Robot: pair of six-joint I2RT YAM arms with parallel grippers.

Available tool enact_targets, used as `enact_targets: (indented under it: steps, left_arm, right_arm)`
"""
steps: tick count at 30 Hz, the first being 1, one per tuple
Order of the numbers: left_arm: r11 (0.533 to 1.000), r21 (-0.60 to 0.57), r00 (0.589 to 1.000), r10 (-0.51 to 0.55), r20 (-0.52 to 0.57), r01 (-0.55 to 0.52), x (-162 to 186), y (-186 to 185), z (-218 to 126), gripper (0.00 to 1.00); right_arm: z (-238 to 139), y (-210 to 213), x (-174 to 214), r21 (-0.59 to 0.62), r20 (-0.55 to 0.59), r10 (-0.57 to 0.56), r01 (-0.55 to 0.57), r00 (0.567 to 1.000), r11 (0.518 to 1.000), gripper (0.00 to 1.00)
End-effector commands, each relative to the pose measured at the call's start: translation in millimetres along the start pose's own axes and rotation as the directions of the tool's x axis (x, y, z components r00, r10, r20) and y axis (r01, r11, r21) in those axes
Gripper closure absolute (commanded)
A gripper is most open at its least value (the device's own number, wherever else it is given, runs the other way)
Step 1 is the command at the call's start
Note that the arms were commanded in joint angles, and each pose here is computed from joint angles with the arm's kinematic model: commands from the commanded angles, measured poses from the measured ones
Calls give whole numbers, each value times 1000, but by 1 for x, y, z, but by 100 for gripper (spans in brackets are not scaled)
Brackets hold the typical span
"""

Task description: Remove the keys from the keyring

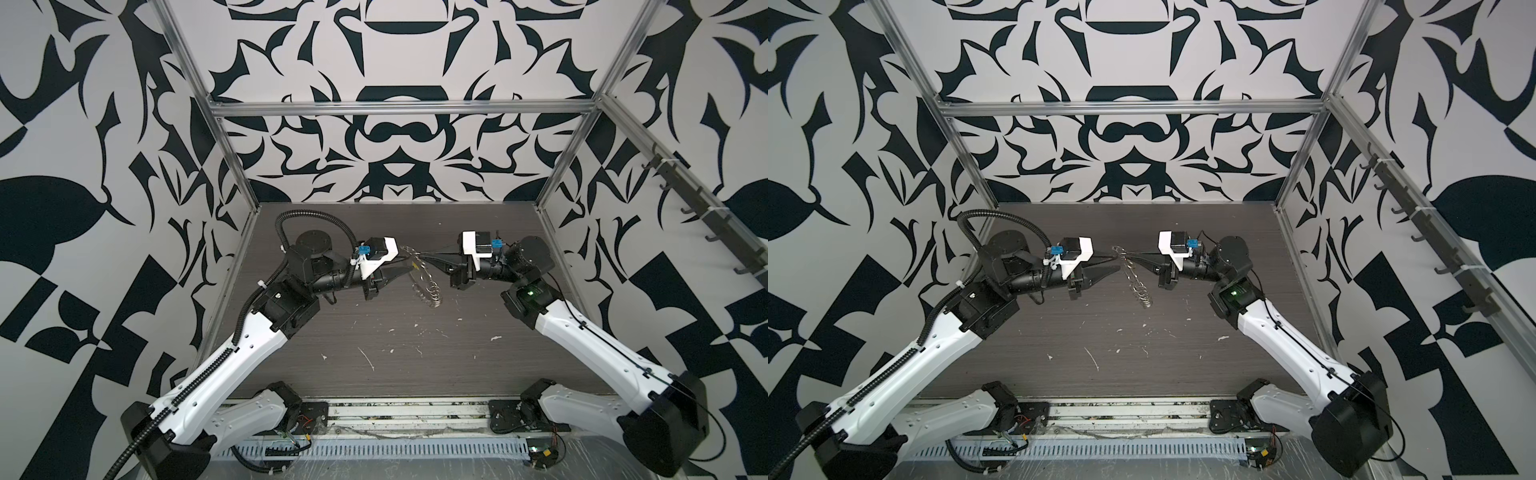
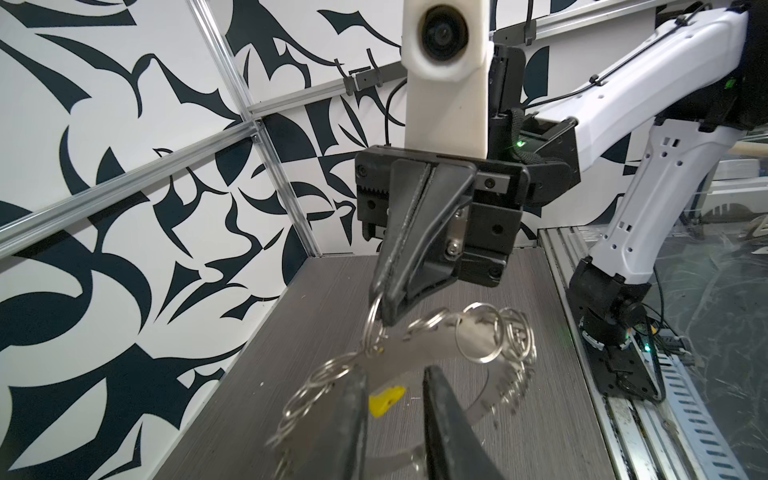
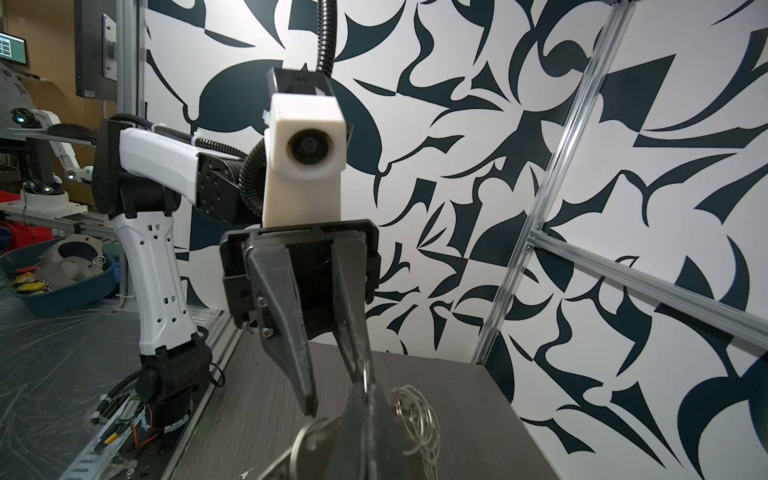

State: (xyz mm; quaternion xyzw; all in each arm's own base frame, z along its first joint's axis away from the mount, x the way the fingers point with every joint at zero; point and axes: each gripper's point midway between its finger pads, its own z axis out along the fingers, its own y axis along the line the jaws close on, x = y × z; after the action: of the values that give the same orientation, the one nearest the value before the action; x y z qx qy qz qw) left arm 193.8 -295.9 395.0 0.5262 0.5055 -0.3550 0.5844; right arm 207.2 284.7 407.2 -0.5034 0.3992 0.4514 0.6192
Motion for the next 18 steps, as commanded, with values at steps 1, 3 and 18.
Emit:
enact_targets:
  steps: [1, 3, 18]
  left_arm:
    - [1000, 6, 999, 9, 37, -9, -12, 1, -1, 73]
    - [1000, 3, 999, 7, 34, -7, -10, 2, 0, 73]
    - [1000, -11, 999, 13, 29, -13, -10, 7, 3, 87]
  right_arm:
    - [0, 5, -21, -20, 56, -63, 64, 996, 998, 100]
    - [1, 6, -20, -24, 57, -61, 63, 997, 998, 100]
    - [7, 17, -17, -77, 41, -45, 48, 998, 996, 100]
